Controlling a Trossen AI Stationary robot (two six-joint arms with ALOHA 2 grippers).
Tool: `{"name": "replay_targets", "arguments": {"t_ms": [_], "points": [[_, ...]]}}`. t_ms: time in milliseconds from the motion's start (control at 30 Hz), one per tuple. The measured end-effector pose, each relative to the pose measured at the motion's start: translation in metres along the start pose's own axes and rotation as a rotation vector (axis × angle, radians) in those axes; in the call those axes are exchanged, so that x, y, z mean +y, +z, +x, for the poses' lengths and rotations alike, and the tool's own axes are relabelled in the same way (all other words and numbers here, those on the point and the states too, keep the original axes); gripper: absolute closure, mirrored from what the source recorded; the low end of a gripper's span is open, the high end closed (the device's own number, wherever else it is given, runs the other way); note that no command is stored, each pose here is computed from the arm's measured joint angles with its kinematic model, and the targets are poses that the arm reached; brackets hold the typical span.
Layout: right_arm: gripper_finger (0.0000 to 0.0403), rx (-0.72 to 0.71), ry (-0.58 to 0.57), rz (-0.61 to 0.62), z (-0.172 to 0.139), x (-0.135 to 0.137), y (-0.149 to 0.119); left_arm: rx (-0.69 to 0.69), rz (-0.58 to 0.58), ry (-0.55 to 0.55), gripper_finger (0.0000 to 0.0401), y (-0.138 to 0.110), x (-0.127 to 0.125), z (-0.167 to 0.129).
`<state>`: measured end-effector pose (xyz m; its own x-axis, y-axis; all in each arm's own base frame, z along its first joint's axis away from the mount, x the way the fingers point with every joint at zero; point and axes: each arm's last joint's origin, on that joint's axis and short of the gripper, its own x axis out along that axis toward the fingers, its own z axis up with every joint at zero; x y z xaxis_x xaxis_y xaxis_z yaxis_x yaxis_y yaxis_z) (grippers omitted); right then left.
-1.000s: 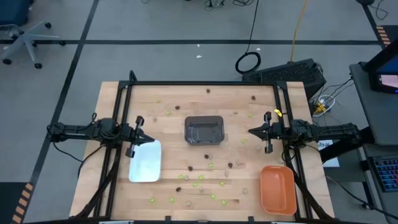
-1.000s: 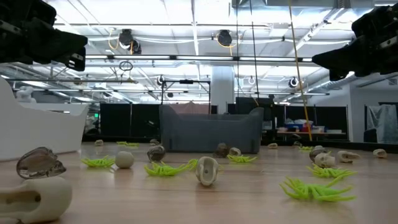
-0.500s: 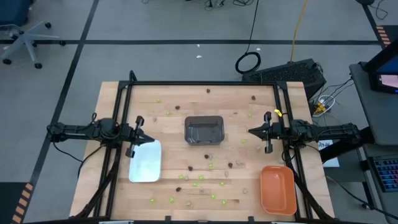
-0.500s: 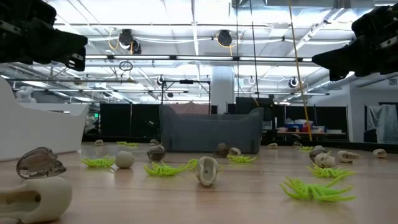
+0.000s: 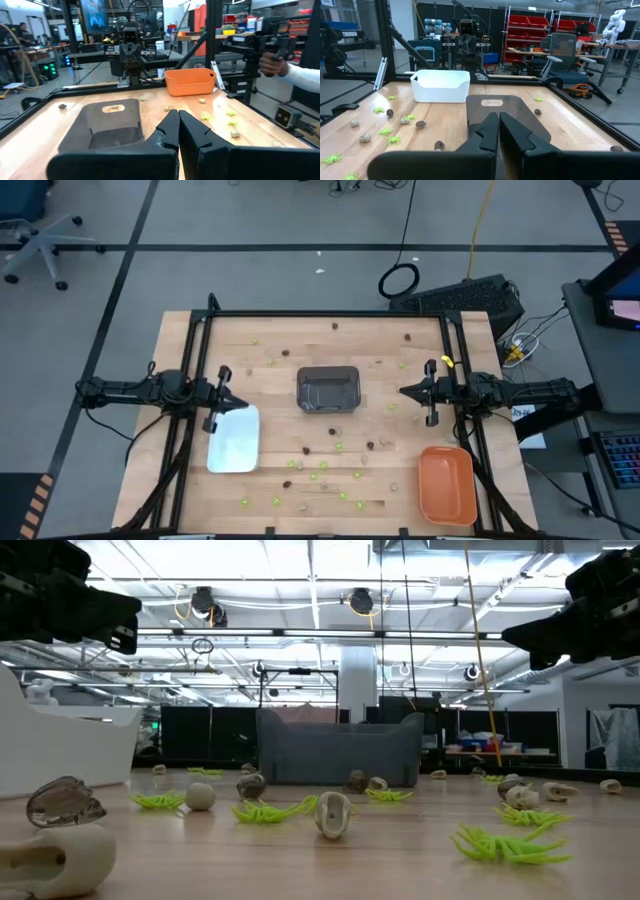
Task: Sort Halloween decoration
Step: Put the black skull toy into the black bin
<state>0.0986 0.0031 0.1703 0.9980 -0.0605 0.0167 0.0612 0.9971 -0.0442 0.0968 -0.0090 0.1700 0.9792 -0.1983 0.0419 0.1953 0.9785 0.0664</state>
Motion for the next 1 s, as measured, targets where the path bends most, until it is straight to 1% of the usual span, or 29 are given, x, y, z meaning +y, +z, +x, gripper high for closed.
{"name": "replay_targets", "arguments": {"t_ms": [133, 233, 333, 433, 533, 633, 900, 1000], "points": [[0.0401, -0.011, -0.007, 0.009, 0.000, 0.000, 0.001, -0.001, 0.001, 0.047, 0.0400, 0.000, 0.001, 0.000], [0.0402, -0.038, -0.013, 0.069, 0.000, -0.001, 0.004, 0.000, 0.000, 0.060, 0.0400, 0.000, 0.002, 0.000], [0.0402, -0.084, -0.011, 0.121, -0.001, -0.001, 0.013, 0.001, -0.001, 0.062, 0.0400, 0.000, 0.002, 0.000], [0.0402, -0.067, -0.033, 0.150, -0.001, -0.002, 0.020, 0.003, -0.002, 0.063, 0.0400, 0.000, 0.002, 0.000], [0.0402, -0.107, -0.081, 0.149, -0.001, -0.004, 0.042, 0.008, -0.003, 0.063, 0.0400, 0.000, 0.002, 0.000], [0.0403, -0.071, -0.091, 0.119, 0.002, -0.005, 0.059, 0.007, -0.003, 0.069, 0.0400, 0.000, 0.002, 0.000], [0.0403, -0.008, -0.112, 0.096, 0.006, -0.009, 0.141, 0.017, -0.001, 0.217, 0.0400, -0.001, 0.006, -0.001], [0.0403, -0.003, -0.112, 0.088, 0.008, -0.010, 0.171, 0.018, -0.002, 0.232, 0.0400, -0.001, 0.007, -0.001]]}}
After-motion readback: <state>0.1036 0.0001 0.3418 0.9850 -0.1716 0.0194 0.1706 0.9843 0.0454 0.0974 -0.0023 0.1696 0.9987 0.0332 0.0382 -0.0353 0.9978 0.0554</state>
